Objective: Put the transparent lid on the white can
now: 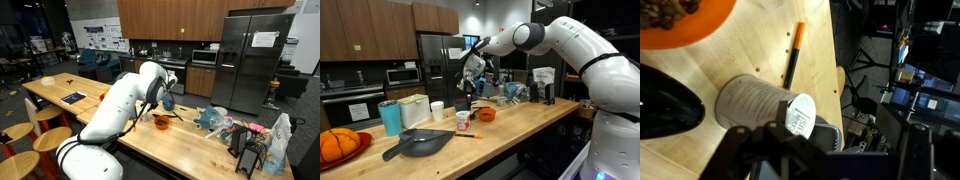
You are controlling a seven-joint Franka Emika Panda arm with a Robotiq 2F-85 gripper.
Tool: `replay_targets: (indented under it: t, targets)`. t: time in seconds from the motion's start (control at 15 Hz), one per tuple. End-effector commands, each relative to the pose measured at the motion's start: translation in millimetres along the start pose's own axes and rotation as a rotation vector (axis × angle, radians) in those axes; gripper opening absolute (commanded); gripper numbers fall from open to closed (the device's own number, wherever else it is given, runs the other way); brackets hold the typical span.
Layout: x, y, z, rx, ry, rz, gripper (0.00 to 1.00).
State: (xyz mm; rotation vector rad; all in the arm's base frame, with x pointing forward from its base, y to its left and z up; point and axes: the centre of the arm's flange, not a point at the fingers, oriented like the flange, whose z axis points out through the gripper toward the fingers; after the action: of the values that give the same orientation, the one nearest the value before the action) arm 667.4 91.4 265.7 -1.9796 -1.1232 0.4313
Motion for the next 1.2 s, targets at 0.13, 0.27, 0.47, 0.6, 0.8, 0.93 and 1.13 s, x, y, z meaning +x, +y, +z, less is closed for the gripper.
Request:
replay_targets:
  t: [0.13, 0.27, 0.47, 0.6, 0.8, 0.93, 1.13]
  targets:
    - [-3.8, -24.1, -11.0, -0.045, -0.020, -0.022, 1.00]
    - [-5.4, -34.8, -15.3, -0.062, -0.025, -0.029, 1.00]
    - [-9.3, -62.2, -19.6, -0.095, -0.047, -0.039, 1.00]
    - [-13.4, -78.8, -21.2, -0.132, -0.080, -0.041, 1.00]
    - [-25.2, -100.8, -17.9, -0.246, -0.176, -0.027, 1.00]
    - [-35.4, -103.4, -14.4, -0.343, -0.212, -0.011, 1.00]
    - [-43.7, -105.2, -3.4, -0.414, -0.193, -0.017, 1.00]
